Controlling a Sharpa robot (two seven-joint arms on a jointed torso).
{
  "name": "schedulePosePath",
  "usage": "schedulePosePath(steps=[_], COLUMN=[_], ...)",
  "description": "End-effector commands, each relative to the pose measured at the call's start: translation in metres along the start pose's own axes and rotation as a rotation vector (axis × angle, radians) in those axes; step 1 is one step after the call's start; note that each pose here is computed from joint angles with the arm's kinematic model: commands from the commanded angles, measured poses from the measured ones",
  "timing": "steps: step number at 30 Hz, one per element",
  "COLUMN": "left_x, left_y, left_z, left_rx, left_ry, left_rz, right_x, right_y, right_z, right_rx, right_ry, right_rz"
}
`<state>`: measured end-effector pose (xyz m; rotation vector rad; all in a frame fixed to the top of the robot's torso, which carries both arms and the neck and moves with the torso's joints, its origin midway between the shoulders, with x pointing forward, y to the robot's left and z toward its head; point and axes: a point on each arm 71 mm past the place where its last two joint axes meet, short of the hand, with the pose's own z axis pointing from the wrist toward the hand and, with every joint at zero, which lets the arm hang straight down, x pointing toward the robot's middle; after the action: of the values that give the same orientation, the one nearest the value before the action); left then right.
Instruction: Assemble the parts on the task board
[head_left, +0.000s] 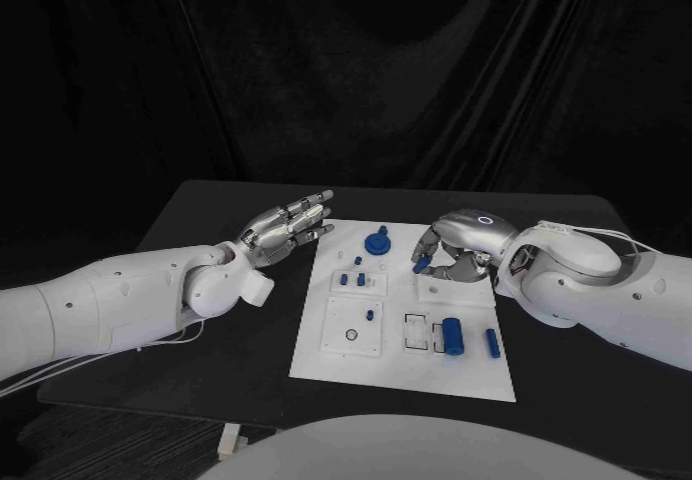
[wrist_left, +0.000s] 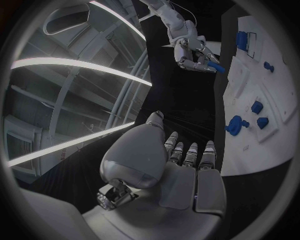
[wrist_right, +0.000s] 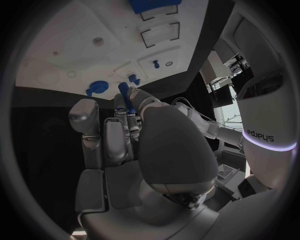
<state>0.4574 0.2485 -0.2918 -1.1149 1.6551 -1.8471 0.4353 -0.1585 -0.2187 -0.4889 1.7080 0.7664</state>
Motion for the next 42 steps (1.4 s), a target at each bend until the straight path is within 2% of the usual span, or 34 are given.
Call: schedulePosePath(steps=[1, 5, 13, 23, 31, 42], left_x=[0.0021, 0.0024, 0.0020, -0.0009, -0.0032, -0.0024], left_y=[0.0008, 0.0015, 0.0020, 0.0014, 0.0017, 0.0030], left_z=[0.0010, 0.0016, 0.0010, -0.0024, -0.0041, -0.0030], left_rx=[0.004, 0.001, -0.003, 0.001, -0.002, -0.004], left_ry=[0.014, 0.016, 0.013, 0.004, -0.003, 0.000], left_rz=[-0.013, -0.014, -0.013, -0.011, -0.008, -0.010], right_x=[0.002, 0.007, 0.031, 0.064, 0.079, 0.083], right_y=[0.013, 0.028, 0.061, 0.083, 0.089, 0.091], right_z=[0.004, 0.012, 0.037, 0.059, 0.066, 0.067], right_rx=[0.000, -0.033, -0.113, -0.166, -0.179, -0.180], right_ry=[0.045, 0.087, 0.165, 0.202, 0.225, 0.238], right_rz=[0.020, 0.029, 0.053, 0.032, 0.027, 0.027])
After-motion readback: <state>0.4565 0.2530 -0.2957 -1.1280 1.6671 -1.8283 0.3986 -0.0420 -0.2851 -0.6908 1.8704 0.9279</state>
